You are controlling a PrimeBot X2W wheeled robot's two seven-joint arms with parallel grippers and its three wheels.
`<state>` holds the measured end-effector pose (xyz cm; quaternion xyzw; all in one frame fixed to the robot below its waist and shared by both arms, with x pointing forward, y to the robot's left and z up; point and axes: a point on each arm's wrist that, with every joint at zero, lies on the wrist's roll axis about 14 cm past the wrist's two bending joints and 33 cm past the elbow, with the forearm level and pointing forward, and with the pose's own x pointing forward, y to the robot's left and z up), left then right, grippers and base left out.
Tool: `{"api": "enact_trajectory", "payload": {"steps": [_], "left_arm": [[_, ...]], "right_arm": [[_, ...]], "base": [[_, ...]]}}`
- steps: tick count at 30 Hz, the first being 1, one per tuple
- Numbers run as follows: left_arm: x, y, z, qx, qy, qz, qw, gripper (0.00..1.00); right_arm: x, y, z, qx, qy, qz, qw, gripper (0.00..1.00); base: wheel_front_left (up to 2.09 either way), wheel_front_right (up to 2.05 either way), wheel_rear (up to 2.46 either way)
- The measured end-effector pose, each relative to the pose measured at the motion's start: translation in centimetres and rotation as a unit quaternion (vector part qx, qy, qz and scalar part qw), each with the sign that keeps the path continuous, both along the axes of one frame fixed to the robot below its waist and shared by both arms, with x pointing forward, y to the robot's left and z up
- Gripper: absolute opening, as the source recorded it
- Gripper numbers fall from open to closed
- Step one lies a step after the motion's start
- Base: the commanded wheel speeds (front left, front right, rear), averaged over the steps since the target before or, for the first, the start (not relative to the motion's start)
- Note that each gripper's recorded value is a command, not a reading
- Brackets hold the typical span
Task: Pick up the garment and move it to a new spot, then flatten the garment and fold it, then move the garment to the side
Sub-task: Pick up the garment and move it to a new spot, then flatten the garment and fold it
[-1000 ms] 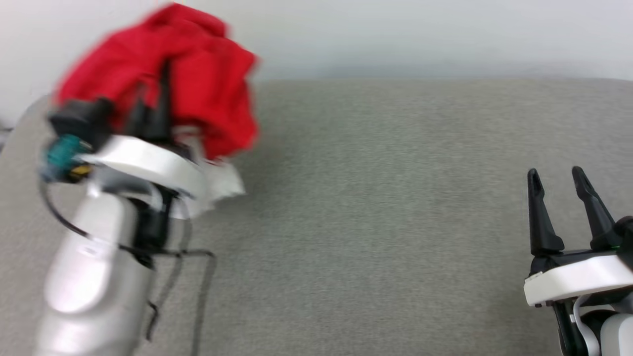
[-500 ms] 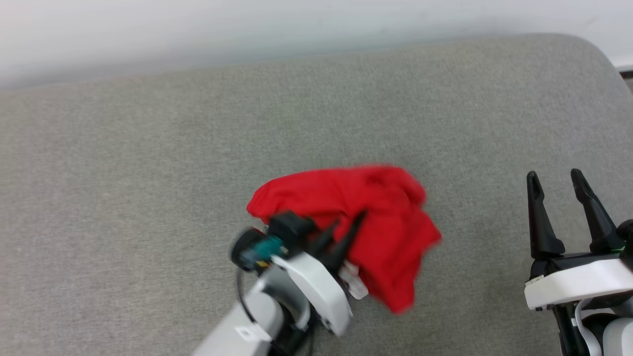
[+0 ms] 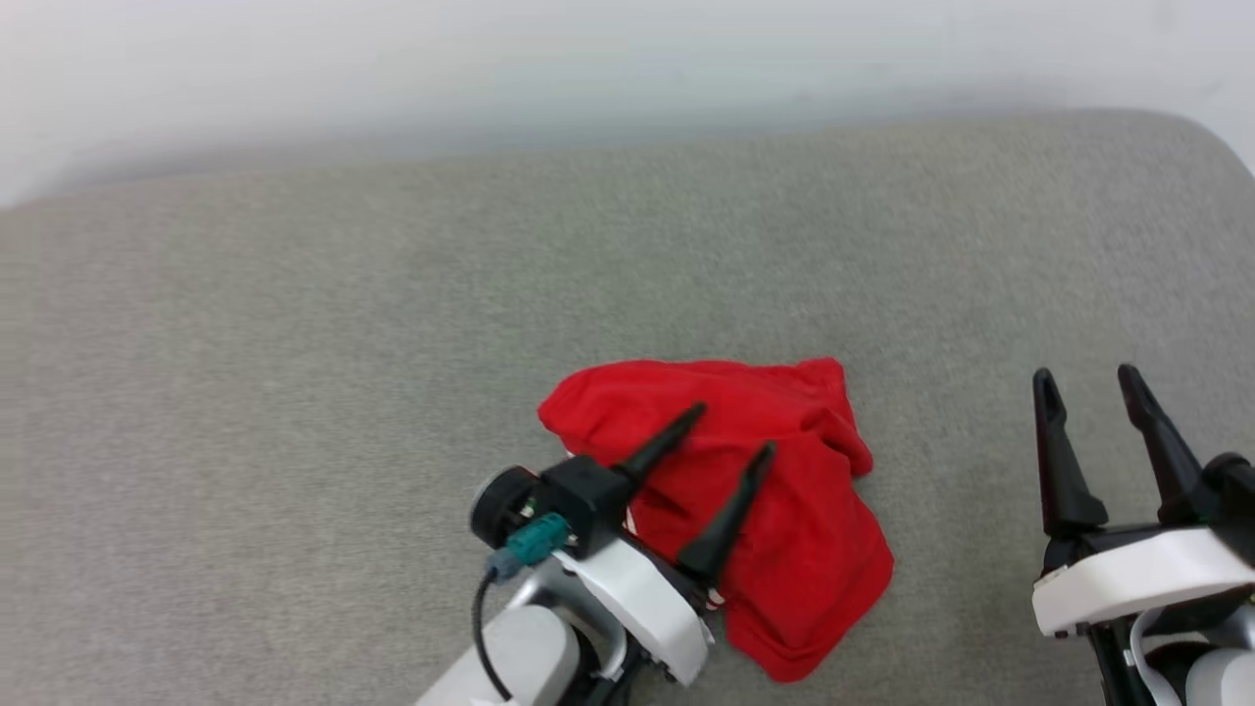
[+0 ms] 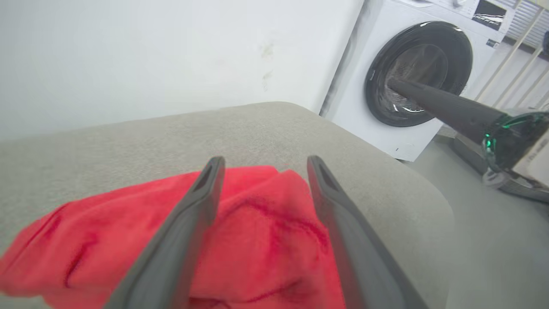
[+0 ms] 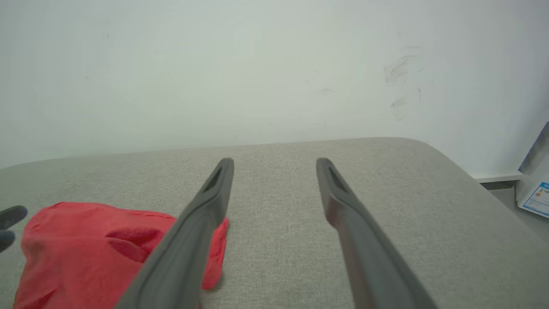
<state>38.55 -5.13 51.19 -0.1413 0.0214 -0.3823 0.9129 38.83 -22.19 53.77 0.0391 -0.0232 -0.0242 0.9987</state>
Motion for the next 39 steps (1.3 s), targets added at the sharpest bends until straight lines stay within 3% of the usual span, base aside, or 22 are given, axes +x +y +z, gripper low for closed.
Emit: {"api": "enact_trajectory", "payload": {"steps": [9, 20, 25, 39], "left_arm": [[1.6, 7.5, 4.1, 0.004, -0.073, 0.145, 0.987, 1.00], [0.6, 19.8, 4.1, 0.044, -0.079, 0.328, 0.940, 1.00], [-0.8, 22.1, 3.9, 0.057, -0.080, 0.354, 0.930, 1.00], [-1.7, 21.7, 3.3, 0.064, -0.067, 0.347, 0.933, 1.00]], "right_arm": [[-1.2, 2.2, 0.9, 0.005, -0.004, 0.033, 0.999, 1.00], [-2.9, 3.7, 1.2, 0.013, -0.002, 0.056, 0.998, 1.00], [-3.5, 4.0, 1.1, 0.012, 0.002, 0.061, 0.998, 1.00], [-3.9, 3.3, 0.3, 0.007, 0.024, 0.051, 0.998, 1.00]], "base": [[0.00, 0.00, 0.00], [0.00, 0.00, 0.00], [0.00, 0.00, 0.00], [0.00, 0.00, 0.00]]}}
